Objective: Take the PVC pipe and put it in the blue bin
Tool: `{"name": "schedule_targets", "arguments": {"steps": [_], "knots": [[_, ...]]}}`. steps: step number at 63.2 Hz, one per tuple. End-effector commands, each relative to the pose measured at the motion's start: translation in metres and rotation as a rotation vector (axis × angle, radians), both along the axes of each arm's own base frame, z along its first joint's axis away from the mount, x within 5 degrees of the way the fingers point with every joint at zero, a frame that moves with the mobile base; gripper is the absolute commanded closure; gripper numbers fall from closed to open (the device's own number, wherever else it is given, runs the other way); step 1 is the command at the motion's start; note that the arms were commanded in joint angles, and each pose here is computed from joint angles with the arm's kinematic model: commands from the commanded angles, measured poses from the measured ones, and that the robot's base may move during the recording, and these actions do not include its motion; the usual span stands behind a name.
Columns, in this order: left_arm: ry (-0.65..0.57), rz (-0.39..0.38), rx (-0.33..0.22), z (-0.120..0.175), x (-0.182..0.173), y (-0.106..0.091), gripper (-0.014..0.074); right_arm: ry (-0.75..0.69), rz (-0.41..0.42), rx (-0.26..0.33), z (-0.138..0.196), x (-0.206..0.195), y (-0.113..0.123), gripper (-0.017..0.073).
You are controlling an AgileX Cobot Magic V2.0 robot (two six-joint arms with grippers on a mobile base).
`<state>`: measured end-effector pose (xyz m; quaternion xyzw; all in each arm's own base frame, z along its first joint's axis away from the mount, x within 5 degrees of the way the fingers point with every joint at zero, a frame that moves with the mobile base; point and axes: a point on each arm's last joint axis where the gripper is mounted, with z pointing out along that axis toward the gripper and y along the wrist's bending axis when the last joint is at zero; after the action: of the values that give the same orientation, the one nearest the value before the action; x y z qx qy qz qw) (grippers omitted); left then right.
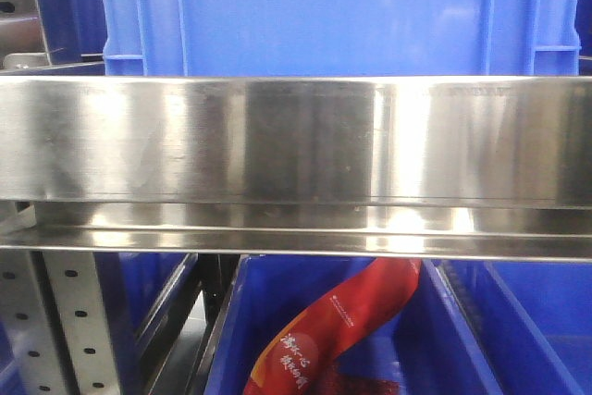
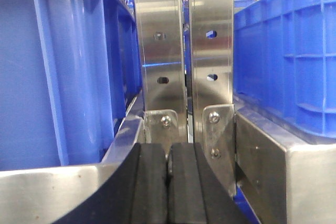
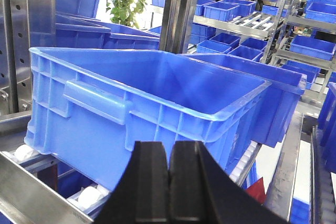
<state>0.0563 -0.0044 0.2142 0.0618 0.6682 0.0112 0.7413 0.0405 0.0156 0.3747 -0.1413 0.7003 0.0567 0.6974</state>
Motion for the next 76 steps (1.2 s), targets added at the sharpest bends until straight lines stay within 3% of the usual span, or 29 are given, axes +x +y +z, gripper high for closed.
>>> {"name": "schedule_targets", "arguments": {"steps": [1, 16, 55, 76], "knots": [[-0.023, 0.001, -0.016, 0.0023, -0.0007, 0.0002, 0.0704, -0.024, -0.006, 0.002, 0.0016, -0.0009, -0.0007, 0.0728], [-0.027, 0.009, -0.018, 0.0026, -0.0007, 0.0006, 0.0704, -0.024, -0.006, 0.002, 0.0016, -0.0009, -0.0007, 0.0728], [-0.022, 0.148, -0.020, 0.0021, -0.0007, 0.0084, 0.0704, -0.024, -0.006, 0.002, 0.0016, -0.0009, -0.0007, 0.0728], [-0.012, 0.159, -0.020, 0.0012, -0.0006, 0.0091, 0.0704, -0.024, -0.006, 0.002, 0.0016, -0.0009, -0.0007, 0.0728]]}}
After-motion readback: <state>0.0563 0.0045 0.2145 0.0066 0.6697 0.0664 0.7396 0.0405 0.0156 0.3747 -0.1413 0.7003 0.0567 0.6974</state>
